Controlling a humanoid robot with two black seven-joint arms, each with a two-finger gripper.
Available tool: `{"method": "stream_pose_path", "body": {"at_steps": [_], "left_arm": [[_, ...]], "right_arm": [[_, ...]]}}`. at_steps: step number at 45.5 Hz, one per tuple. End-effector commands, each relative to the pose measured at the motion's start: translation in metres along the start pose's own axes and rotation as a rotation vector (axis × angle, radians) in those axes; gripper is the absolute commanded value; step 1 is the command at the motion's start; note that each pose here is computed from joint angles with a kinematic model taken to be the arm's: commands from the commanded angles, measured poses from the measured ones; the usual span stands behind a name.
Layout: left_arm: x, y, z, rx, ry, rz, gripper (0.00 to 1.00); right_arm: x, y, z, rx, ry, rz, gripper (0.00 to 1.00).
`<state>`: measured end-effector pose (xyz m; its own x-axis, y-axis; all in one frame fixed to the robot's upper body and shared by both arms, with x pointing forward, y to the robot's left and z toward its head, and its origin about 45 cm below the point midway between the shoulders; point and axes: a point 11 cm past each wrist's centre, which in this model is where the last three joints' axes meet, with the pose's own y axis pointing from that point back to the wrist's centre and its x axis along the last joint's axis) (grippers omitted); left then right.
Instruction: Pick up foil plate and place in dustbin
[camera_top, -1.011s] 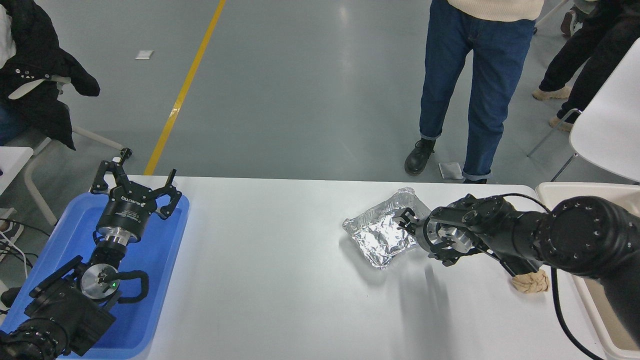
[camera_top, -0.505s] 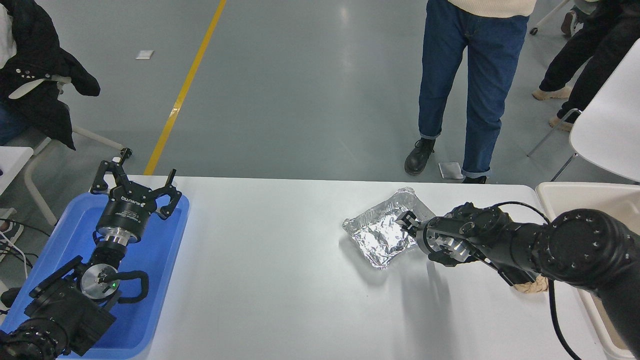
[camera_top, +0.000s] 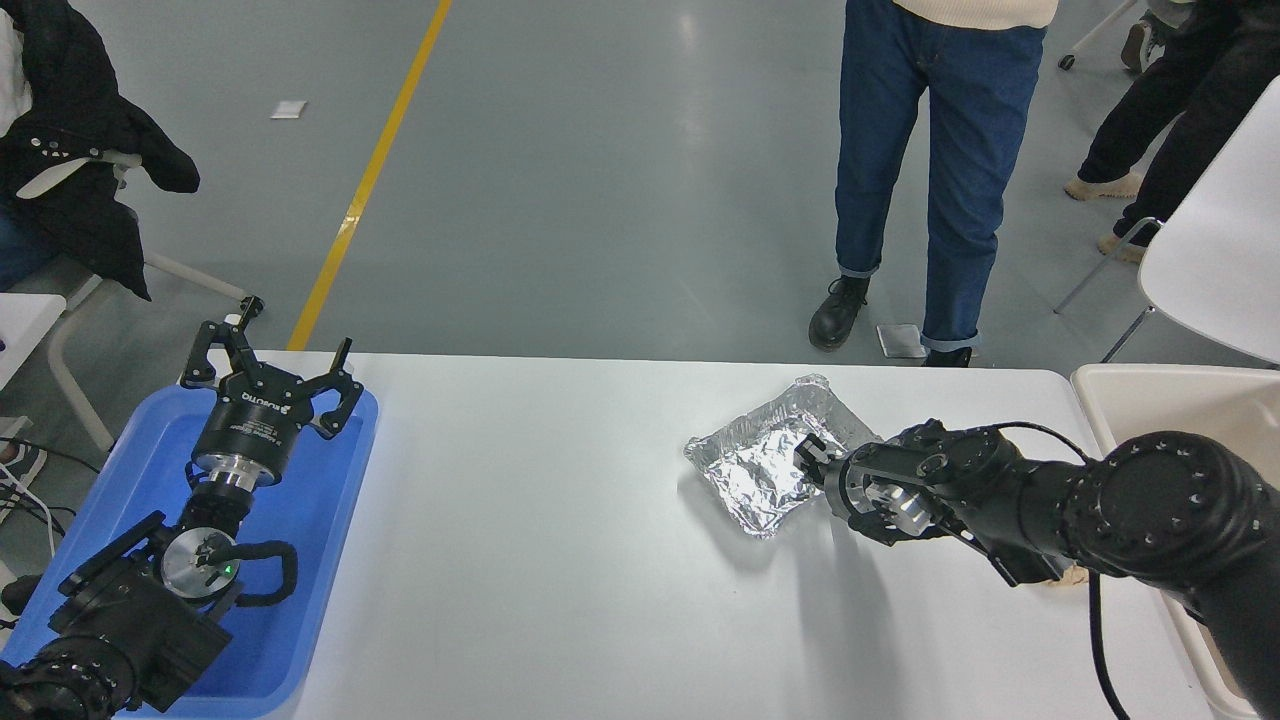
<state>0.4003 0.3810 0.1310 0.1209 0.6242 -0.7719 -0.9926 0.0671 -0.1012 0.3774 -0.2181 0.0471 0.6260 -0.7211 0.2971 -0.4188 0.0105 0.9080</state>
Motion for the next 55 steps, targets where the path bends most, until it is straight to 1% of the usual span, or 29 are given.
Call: {"method": "stream_pose_path", "body": {"at_steps": [1, 13, 20, 26, 37, 40, 52, 55], "left_arm": [[0.000, 0.000, 0.000, 0.001, 0.000, 0.000, 1.00], [0.000, 0.000, 0.000, 0.001, 0.000, 0.000, 1.00], [0.000, 0.000, 0.000, 0.001, 0.000, 0.000, 1.00], [0.000, 0.000, 0.000, 0.001, 0.000, 0.000, 1.00], [0.000, 0.000, 0.000, 0.001, 0.000, 0.000, 1.00], [0.000, 0.000, 0.000, 0.001, 0.000, 0.000, 1.00], [0.000, 0.000, 0.000, 0.001, 0.000, 0.000, 1.00], [0.000, 0.000, 0.000, 0.001, 0.000, 0.000, 1.00]], "right_arm": [[-0.004, 0.000, 0.000, -0.001, 0.001, -0.017, 0.00], [-0.007, 0.007, -0.012, 0.018, 0.017, -0.037, 0.00], [-0.016, 0.021, -0.032, 0.042, 0.086, -0.071, 0.00], [0.007, 0.044, -0.030, 0.037, 0.163, -0.064, 0.00], [0.028, 0.092, -0.032, 0.020, 0.533, -0.033, 0.00], [0.041, 0.106, -0.031, 0.012, 0.602, -0.036, 0.00], [0.080, 0.171, -0.045, -0.032, 0.756, -0.178, 0.00], [0.091, 0.188, -0.048, -0.050, 0.778, -0.194, 0.00]]}}
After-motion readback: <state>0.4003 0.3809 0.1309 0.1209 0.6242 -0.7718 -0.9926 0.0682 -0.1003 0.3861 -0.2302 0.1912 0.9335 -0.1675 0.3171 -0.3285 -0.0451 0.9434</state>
